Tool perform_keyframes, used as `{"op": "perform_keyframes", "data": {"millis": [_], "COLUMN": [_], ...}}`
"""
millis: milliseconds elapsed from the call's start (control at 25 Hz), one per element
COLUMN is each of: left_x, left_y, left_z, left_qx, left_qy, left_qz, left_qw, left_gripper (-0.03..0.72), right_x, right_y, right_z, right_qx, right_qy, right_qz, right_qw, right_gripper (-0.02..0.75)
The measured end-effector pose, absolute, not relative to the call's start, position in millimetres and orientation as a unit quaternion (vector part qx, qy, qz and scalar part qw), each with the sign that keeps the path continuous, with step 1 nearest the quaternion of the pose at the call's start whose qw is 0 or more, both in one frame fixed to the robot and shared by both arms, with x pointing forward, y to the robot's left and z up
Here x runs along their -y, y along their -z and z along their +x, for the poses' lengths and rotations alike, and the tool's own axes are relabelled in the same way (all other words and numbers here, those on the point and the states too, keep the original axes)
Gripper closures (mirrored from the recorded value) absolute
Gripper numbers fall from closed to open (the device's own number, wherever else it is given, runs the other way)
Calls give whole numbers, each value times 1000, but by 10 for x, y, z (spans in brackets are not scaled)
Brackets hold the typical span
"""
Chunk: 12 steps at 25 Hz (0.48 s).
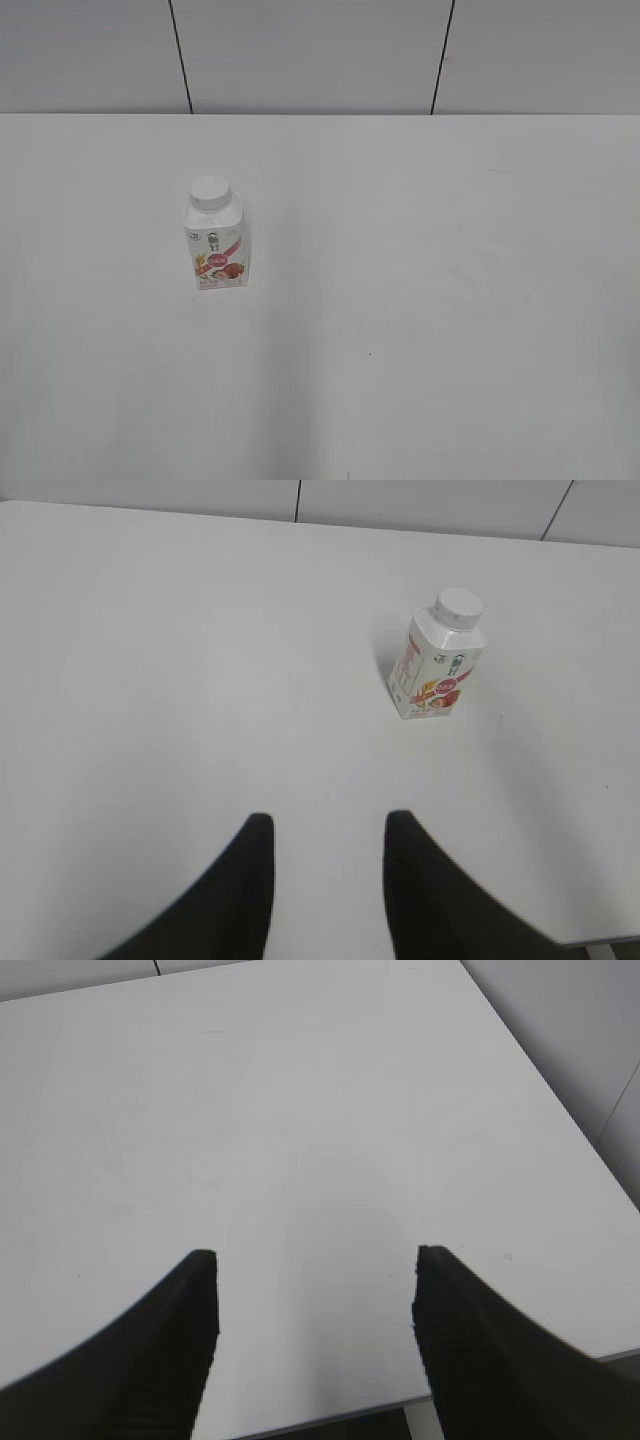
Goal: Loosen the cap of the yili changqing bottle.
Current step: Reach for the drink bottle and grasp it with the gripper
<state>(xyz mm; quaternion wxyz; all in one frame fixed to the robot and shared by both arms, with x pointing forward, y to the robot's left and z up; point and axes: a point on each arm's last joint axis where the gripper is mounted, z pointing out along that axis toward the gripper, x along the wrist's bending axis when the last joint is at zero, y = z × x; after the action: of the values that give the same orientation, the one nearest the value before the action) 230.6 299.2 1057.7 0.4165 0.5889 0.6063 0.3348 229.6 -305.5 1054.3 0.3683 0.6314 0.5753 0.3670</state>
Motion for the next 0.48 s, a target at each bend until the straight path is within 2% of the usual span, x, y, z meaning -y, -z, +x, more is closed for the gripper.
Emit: {"op": "perform_keyframes", "data": {"millis": [480], "left_x": [-2992], "left_y": [-10577], "left_z": [2306], "left_qx": [-606], "left_qy": [-335], "left_qz": [589], "left_qw": [417], "left_gripper": [449], "right_x": [3055], "right_y": [-10543], "right_z": [2296], "right_qx": [-575], "right_qy": [-367], "right_qz": [631], "right_qw": [368], "right_gripper": [246]}}
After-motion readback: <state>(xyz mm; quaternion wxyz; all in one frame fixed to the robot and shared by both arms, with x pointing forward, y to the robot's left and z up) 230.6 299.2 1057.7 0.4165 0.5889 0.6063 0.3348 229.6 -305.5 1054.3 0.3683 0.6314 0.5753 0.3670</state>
